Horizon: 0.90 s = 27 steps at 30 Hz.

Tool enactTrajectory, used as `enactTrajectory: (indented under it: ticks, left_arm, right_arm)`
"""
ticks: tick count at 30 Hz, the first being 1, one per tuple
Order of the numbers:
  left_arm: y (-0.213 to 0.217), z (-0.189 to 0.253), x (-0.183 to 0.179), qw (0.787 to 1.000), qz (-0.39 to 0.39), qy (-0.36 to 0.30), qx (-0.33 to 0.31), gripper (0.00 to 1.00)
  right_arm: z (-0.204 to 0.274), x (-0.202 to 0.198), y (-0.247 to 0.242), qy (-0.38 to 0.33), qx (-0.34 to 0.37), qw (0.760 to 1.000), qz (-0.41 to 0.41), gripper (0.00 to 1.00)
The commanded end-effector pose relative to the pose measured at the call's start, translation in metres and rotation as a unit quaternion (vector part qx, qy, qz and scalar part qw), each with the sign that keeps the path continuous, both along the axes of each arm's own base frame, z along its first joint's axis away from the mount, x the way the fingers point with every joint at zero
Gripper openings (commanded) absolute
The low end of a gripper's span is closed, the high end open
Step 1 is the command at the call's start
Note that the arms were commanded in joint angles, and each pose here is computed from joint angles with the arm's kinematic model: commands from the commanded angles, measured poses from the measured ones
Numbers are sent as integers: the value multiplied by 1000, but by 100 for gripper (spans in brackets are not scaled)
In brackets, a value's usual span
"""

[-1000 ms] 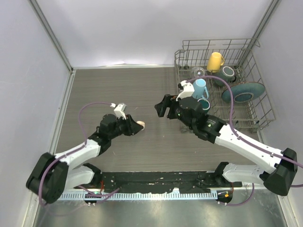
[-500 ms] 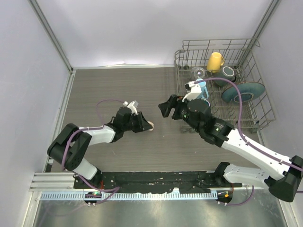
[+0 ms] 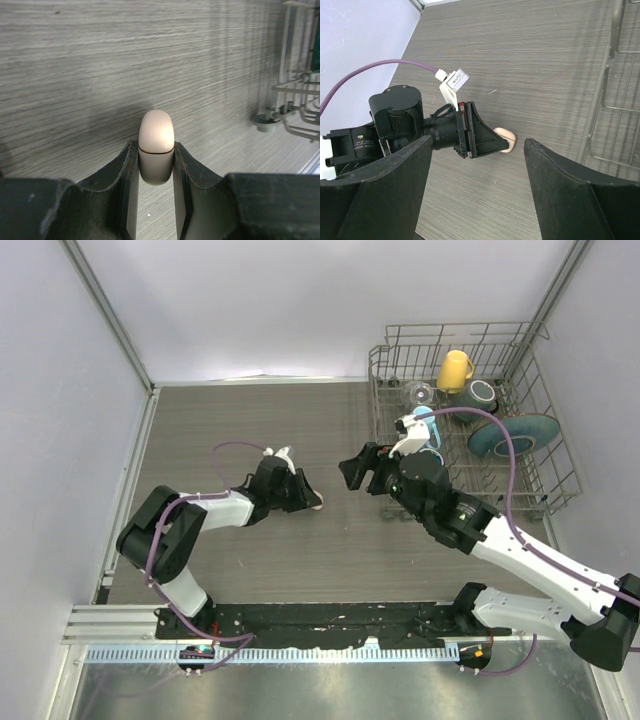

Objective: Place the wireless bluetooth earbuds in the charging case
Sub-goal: Place the charging case at the center of the board.

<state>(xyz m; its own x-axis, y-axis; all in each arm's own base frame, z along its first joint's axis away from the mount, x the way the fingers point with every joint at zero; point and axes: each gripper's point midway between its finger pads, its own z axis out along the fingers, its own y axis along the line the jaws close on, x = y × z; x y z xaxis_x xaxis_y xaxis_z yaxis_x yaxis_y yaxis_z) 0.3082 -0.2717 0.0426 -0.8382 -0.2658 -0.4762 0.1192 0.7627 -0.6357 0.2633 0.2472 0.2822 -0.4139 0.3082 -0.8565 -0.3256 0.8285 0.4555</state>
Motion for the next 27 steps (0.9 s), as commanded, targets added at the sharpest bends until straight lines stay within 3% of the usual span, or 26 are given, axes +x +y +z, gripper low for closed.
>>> enactTrajectory:
  ticks: [1, 10, 13, 17, 20, 21, 22, 23, 27]
  left_arm:
    - [5, -4, 5, 1000, 5, 1, 26, 31]
    - [15, -13, 7, 998, 11, 5, 66, 39]
    - [20, -13, 10, 996, 16, 2, 82, 46]
    - [25, -13, 12, 994, 19, 7, 106, 63]
    - [26, -7, 15, 994, 26, -2, 104, 66]
    - [26, -3, 17, 994, 28, -7, 101, 84]
    - [25, 3, 18, 995, 29, -14, 97, 87]
    - [26, 5, 18, 994, 32, -18, 100, 100]
    - [34, 25, 23, 991, 51, -48, 112, 100]
  right_arm:
    - [16, 3, -12, -21, 13, 1000, -19, 79]
    - [12, 5, -14, -15, 10, 1000, -23, 79]
    - [10, 5, -17, -14, 8, 1000, -26, 79]
    - [10, 6, -21, -15, 7, 999, -32, 79]
    - [9, 7, -20, -12, 3, 1000, -28, 79]
    - [8, 7, -19, -11, 1, 1000, -26, 79]
    - [9, 7, -19, -11, 0, 1000, -25, 79]
    - [8, 8, -18, -10, -1, 1000, -25, 79]
    - [7, 10, -20, -9, -2, 1000, -29, 79]
